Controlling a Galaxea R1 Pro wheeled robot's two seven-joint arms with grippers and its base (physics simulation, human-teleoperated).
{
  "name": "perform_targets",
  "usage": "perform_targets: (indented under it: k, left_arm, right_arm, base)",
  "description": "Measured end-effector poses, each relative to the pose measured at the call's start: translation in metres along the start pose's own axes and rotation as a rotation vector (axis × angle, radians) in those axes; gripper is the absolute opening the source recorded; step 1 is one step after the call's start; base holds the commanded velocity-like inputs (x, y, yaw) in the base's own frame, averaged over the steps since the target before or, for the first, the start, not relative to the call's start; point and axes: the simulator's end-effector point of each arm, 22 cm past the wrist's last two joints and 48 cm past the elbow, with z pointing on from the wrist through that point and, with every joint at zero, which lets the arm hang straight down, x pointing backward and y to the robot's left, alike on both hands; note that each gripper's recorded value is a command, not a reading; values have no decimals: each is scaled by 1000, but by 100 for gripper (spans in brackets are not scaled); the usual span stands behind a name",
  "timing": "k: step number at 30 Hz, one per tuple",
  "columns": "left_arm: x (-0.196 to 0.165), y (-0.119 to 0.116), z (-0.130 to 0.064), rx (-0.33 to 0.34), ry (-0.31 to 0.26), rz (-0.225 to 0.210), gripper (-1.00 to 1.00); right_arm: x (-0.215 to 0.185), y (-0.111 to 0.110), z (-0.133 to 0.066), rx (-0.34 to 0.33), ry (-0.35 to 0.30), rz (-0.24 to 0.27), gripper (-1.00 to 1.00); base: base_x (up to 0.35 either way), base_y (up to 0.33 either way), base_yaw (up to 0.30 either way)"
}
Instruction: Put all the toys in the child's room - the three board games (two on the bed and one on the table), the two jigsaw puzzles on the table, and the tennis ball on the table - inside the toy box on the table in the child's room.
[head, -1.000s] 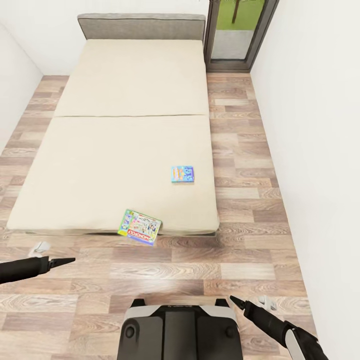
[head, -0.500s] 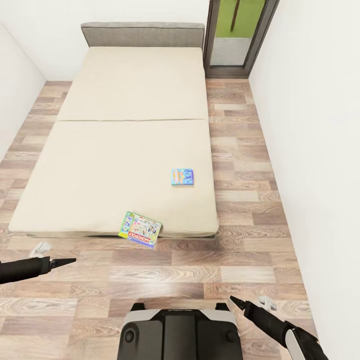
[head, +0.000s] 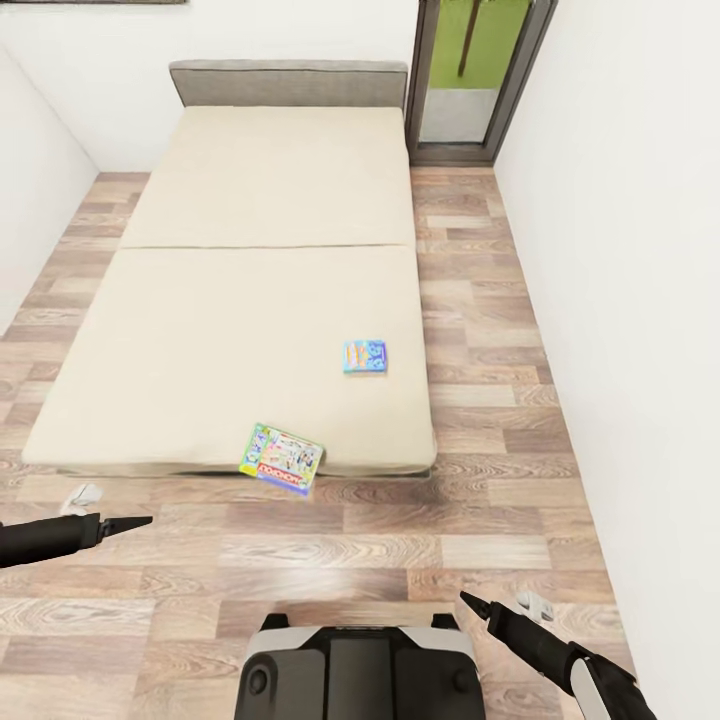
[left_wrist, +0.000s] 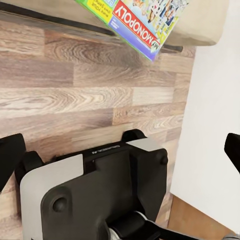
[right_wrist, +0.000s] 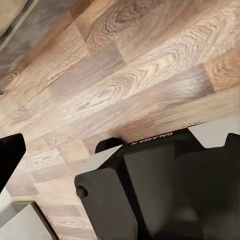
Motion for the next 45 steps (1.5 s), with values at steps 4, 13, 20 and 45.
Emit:
perform_targets:
  k: [4, 13, 20, 45]
  left_arm:
    - [-2, -2, -2, 1, -5, 4, 100]
    - [-6, -7, -5, 4, -12, 15, 100]
    - [-9, -10, -8, 6, -20, 22, 100]
    - [-21, -23, -19, 15, -49, 48, 100]
  right_arm:
    - [-2, 2, -1, -4, -5, -4, 100]
    - [-7, 7, -3, -12, -16, -11, 100]
    - [-11, 11, -4, -18, -24, -16, 100]
    - [-24, 24, -10, -38, -53, -33, 100]
  base:
    - [-161, 0, 0]
    - [-23, 0, 0]
    - [-1, 0, 0]
    - [-44, 0, 0]
